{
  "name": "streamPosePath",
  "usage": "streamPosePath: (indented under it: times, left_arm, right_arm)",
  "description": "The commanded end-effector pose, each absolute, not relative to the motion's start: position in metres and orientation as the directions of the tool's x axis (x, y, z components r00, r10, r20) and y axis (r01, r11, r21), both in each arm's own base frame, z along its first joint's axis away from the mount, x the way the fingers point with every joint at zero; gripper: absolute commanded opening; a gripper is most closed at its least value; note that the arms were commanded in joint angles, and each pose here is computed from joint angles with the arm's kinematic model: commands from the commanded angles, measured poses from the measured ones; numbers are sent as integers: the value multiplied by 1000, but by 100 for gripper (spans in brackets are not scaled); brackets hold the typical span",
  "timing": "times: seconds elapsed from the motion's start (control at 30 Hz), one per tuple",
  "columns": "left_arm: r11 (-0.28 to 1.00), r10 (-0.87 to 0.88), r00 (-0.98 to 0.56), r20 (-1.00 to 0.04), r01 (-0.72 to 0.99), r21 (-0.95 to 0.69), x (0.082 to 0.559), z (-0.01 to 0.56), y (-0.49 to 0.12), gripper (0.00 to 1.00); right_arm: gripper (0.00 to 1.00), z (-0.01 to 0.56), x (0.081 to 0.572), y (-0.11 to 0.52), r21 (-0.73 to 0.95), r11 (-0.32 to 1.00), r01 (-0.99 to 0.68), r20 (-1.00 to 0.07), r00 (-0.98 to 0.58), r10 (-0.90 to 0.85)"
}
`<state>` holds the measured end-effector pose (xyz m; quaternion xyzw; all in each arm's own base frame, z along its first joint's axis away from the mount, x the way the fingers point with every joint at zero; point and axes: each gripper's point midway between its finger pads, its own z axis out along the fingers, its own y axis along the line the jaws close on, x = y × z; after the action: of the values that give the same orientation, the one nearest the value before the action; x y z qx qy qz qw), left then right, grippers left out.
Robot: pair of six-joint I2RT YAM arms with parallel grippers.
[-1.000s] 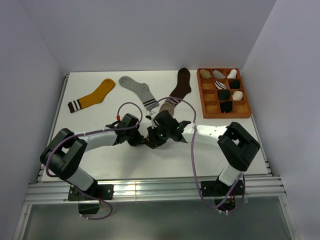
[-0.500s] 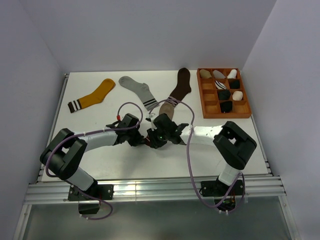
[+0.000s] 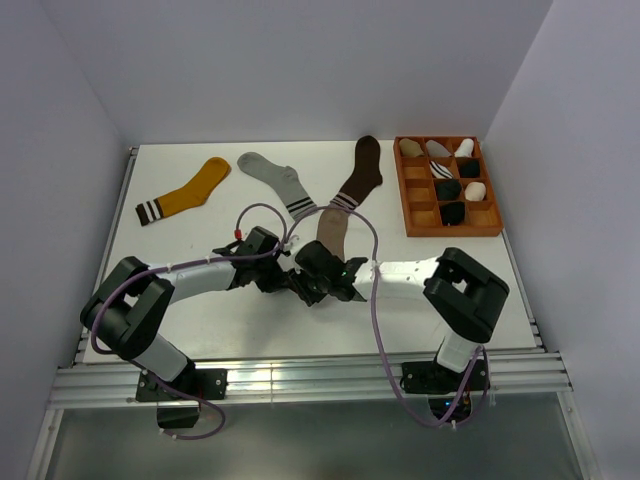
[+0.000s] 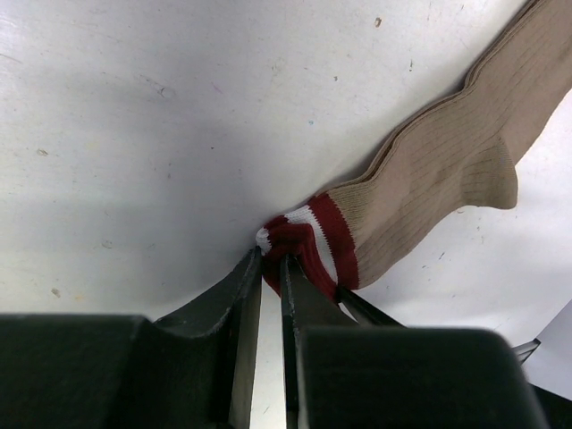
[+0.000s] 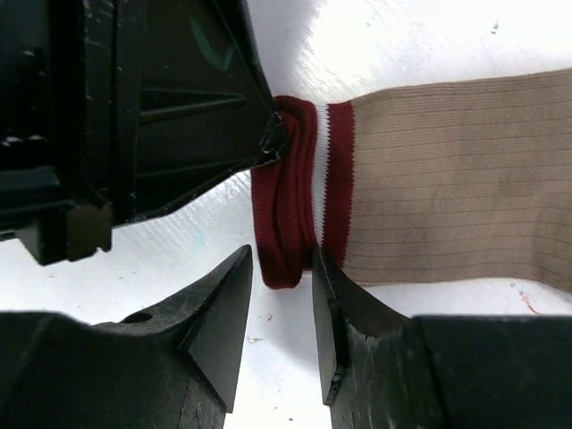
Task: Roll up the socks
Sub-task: Roll the sock at the center of the board.
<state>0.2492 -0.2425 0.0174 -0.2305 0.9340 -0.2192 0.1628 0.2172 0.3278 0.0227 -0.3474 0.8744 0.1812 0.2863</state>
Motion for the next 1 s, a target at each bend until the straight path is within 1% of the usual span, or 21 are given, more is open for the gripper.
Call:
streamPosePath:
  times: [0.0,0.17,0.3,0.47,0.7,0.97]
  left_arm:
    - [884,-444,-876,-190,-392,-255,213,-20,-200,18]
    - [885,-442,-878,-187,-391,-253,213,-22,-200,18]
    - [886,-438,-879,-188,-387,-254,213,-21,-201,18]
    - [885,-438,-880,-183,-387,-260,213,-20,-203,18]
    - [886,-435,-881,-186,-382,-261,214,-19,-203,18]
    - [884,-438,-879,-187,-383,-269,215,-18,-204,18]
  right_arm:
    - [41,43,225,329,67,704,-707,-672,-554,-491]
    - [42,73,228,334,54,696,-716,-717,-513,-472]
    - [42,77,221,343,34,672,-740,-723,-482,-495]
    - [40,63,215,351,24,652,-758,-707,-474,-525]
    - [40,36,215,353,9,645,-764,-679,-478,-557]
    - [40,6,210,341,-35,647,-761,-605,-499,-620]
